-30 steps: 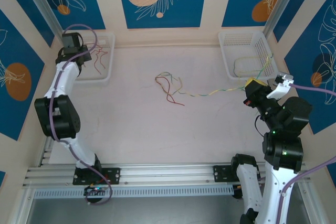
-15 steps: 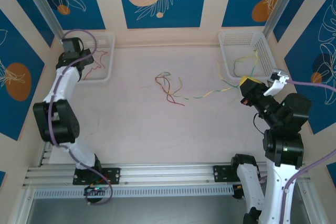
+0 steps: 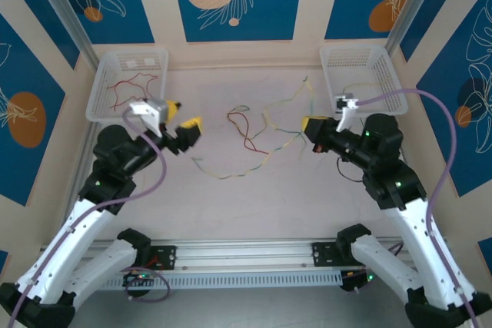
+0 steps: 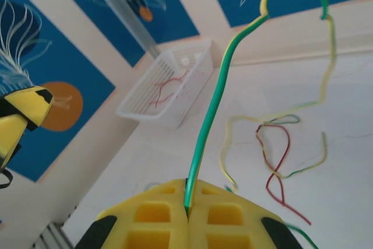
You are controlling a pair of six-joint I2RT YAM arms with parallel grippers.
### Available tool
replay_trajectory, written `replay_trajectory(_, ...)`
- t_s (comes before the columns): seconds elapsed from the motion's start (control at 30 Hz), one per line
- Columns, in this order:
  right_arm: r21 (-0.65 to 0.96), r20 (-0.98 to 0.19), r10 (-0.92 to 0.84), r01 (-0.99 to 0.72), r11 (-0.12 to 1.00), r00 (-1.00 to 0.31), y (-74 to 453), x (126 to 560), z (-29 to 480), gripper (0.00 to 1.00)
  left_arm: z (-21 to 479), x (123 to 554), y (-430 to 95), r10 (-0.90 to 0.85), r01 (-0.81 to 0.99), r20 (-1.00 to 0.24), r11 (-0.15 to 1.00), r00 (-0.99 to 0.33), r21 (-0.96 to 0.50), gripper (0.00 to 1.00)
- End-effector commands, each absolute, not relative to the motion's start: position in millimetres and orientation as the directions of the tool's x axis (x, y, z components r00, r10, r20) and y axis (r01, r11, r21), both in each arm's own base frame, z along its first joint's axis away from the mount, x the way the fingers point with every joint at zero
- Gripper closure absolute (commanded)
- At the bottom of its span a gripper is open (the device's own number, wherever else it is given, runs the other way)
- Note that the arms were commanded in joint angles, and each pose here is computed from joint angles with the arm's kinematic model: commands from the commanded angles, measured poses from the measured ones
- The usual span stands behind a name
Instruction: Untangle the cables
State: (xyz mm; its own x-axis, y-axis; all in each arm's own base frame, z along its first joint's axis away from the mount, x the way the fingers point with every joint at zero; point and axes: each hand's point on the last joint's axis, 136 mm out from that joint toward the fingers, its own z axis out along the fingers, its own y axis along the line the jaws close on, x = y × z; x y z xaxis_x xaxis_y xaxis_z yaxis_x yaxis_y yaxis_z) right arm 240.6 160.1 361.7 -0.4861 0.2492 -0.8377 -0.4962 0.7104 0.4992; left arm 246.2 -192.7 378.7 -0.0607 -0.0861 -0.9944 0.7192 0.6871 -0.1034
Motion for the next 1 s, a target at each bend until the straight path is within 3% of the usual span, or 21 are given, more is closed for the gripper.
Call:
replay_trajectory(0.0,0.420,-0.884,0.194,-0.540,0.730,-0.425,178.2,253.7,369.3,1.00,361.1,203.0,-227.9,0.000,0.873,-1.000,0.488,0.013,0.011,0.22)
replay_trajectory(0.13,0.336,-0.920,0.069,-0.686,0.646,-0.386,219.7,245.2,362.6,1.00,346.2,201.1,-238.1,0.000,0.888,-1.000,0.461,-0.005,-0.004,0.19)
replay_trajectory(0.3,0.224,-0.958,-0.033,-0.812,0.539,-0.286,249.9,229.2,357.5,1.00,327.4,229.2,-237.1,-0.002,0.832,-1.000,0.555,-0.010,-0.010,0.14)
replay_trajectory(0.5,0.163,-0.978,-0.039,-0.867,0.471,-0.205,256.1,217.0,365.1,1.00,320.1,260.6,-232.2,-0.035,0.758,-0.999,0.650,-0.037,-0.051,0.08)
replay_trajectory(0.73,0.086,-0.996,0.018,-0.919,0.385,-0.086,256.9,194.8,375.1,1.00,312.9,279.4,-251.3,-0.093,0.786,-0.987,0.596,-0.133,-0.162,0.09)
replay_trajectory(0.97,0.057,-0.998,0.012,-0.943,0.329,-0.056,258.9,179.9,371.7,1.00,308.5,299.7,-257.2,-0.075,0.760,-0.987,0.631,-0.143,-0.158,0.19)
